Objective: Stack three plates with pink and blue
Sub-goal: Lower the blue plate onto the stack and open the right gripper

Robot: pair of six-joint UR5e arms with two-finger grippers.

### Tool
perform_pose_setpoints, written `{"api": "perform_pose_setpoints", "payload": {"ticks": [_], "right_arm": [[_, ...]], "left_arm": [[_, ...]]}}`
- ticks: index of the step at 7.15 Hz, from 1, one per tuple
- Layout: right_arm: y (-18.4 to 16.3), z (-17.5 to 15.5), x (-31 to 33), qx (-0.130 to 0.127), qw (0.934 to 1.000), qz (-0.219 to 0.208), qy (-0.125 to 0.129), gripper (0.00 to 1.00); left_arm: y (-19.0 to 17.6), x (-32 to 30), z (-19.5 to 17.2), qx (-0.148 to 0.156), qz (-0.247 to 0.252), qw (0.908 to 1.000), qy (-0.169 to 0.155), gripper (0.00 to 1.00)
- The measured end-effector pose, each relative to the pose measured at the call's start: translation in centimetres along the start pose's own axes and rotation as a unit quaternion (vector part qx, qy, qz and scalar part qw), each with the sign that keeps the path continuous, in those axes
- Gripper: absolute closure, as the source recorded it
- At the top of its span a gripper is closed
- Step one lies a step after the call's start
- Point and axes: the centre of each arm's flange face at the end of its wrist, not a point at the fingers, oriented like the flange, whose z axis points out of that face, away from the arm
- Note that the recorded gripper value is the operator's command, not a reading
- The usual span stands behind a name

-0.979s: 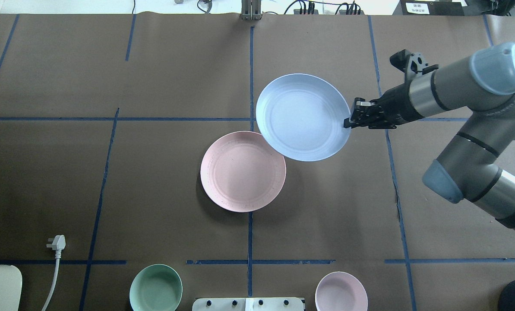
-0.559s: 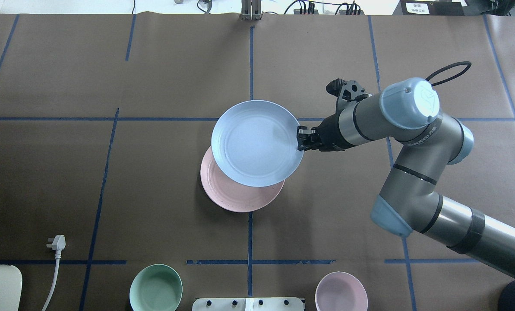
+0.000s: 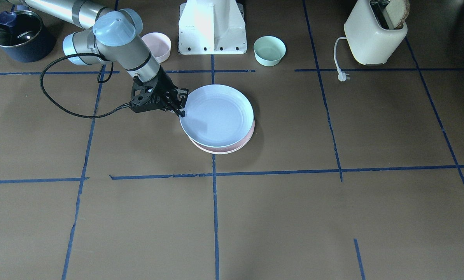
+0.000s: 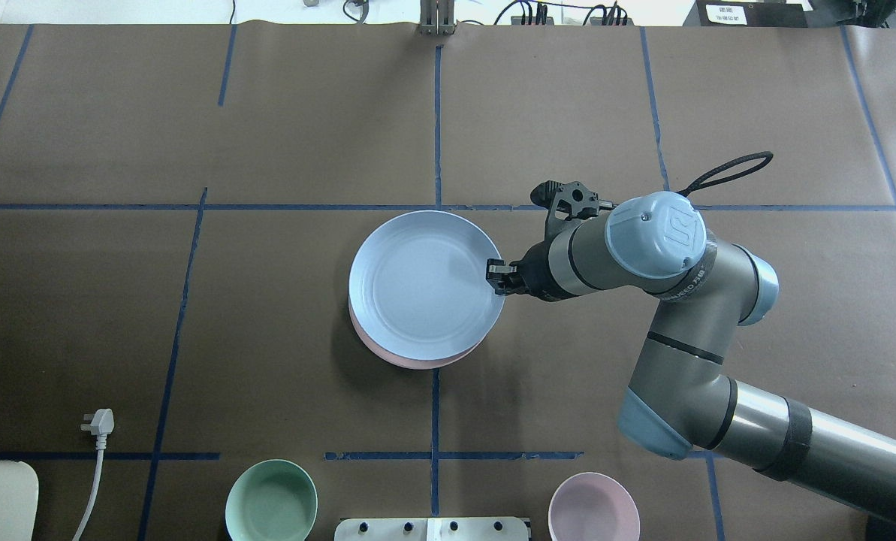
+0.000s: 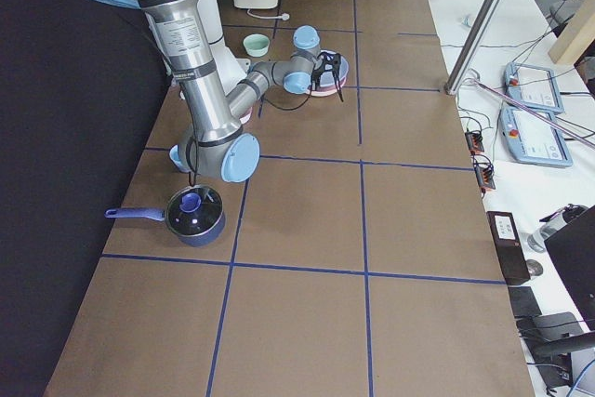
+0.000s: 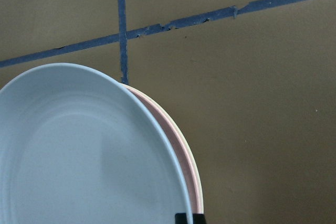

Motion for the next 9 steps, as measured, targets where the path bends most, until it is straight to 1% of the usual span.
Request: {"api": "perform_pose_setpoints", "payload": {"ticks": [1, 2, 7, 8, 9], "right_arm": [[0.1, 0.1, -0.1, 0.0, 1.0, -0.001, 0.0, 0.89], [0.2, 0.1, -0.3, -0.001, 1.0, -0.001, -0.001, 0.01], [-0.7, -0.9, -1.3, 0.008, 0.9999, -0.002, -0.012, 0.0], [-1.7, -1.5, -0.8, 0.011, 0.9999, 0.003, -0.008, 0.0], [-3.4, -2.7, 0.1, 0.012, 0.9998, 0.013, 0.009, 0.0]], "left_arm": [[0.0, 0.0, 0.0, 0.0, 0.0, 1.0, 0.0, 0.0], [0.0, 0.0, 0.0, 0.0, 0.0, 1.0, 0.0, 0.0], [0.0, 0.1, -0.1, 0.001, -0.003, 1.0, 0.002, 0.0], [0.0, 0.2, -0.1, 0.002, -0.004, 1.0, 0.008, 0.0], [0.1, 0.2, 0.0, 0.002, -0.003, 0.9999, 0.013, 0.0]]}}
